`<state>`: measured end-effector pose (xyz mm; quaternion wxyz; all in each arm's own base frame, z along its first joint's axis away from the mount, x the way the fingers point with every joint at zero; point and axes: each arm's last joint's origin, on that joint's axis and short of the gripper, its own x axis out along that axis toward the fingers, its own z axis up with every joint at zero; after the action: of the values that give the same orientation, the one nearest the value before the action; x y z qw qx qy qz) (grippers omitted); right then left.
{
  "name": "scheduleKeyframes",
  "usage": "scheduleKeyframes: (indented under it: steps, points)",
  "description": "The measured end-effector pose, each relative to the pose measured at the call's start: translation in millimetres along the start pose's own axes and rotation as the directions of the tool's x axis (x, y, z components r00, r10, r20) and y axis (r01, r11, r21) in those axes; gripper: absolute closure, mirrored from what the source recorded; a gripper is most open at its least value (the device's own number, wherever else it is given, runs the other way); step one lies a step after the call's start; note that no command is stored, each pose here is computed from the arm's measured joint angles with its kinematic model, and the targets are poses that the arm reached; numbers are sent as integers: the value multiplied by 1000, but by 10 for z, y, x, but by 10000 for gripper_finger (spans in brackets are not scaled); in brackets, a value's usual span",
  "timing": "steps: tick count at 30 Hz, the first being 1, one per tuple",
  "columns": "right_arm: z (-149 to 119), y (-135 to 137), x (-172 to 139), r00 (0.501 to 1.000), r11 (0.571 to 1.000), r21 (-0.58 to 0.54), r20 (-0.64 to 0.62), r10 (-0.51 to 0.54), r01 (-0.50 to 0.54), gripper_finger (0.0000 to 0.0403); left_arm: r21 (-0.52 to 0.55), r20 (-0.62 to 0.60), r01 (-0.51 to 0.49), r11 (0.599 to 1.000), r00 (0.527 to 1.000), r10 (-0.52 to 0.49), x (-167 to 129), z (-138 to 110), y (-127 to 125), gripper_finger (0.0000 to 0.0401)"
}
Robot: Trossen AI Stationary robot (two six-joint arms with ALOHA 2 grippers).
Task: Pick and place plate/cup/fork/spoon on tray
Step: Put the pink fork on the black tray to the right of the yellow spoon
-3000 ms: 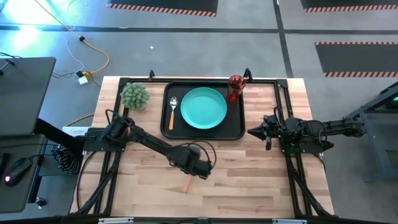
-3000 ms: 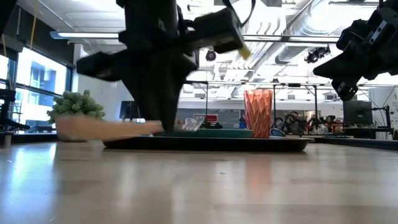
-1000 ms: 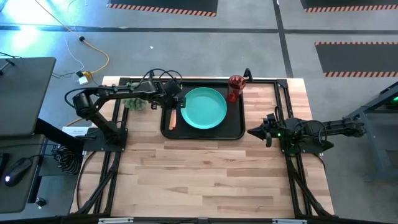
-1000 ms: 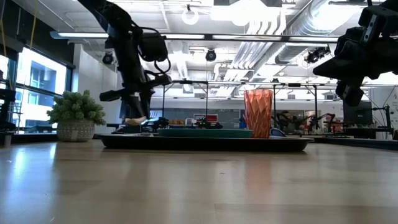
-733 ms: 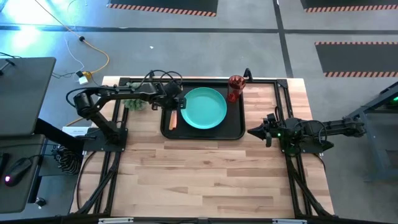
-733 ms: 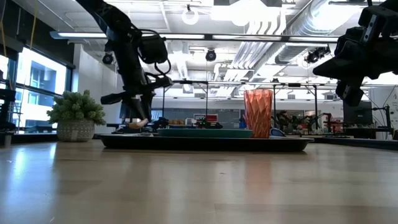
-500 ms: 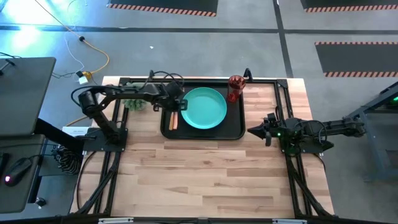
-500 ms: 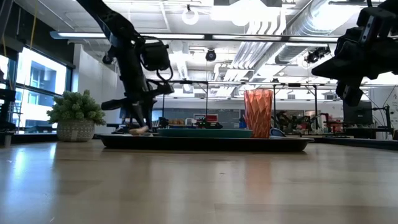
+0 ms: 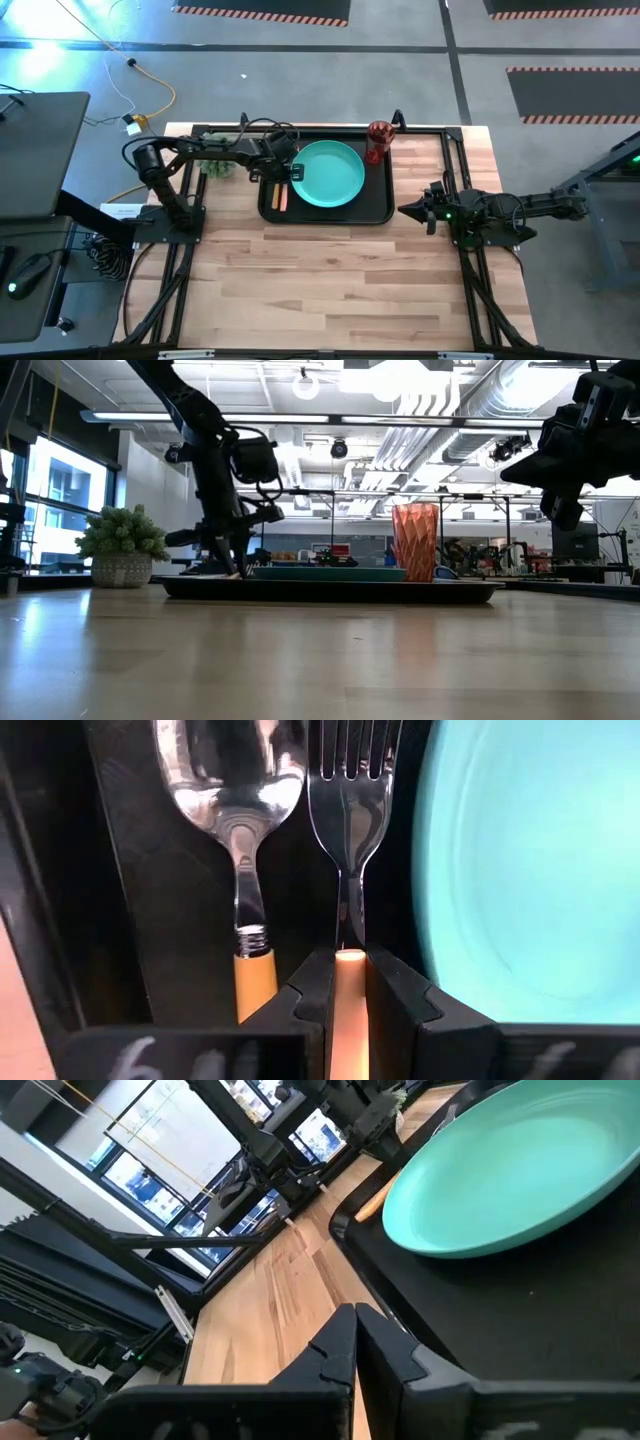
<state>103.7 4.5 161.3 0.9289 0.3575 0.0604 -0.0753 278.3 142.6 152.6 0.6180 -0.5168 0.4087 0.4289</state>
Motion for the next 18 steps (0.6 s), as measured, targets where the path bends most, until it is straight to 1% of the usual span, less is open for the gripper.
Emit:
scheduleKeyframes:
  steps: [6,13,18]
  points:
    - [0,0,0,1000,1000,0,0,0,0,403,-1,-3,-2,1000,1000,2,51,7,-2,371]
    - [0,0,0,1000,1000,0,0,0,0,403,-7,-39,16,1000,999,-16,166,13,-13,371]
    - [0,0,0,1000,1000,1,0,0,0,403,-16,-38,17,1000,999,-18,173,25,-12,370]
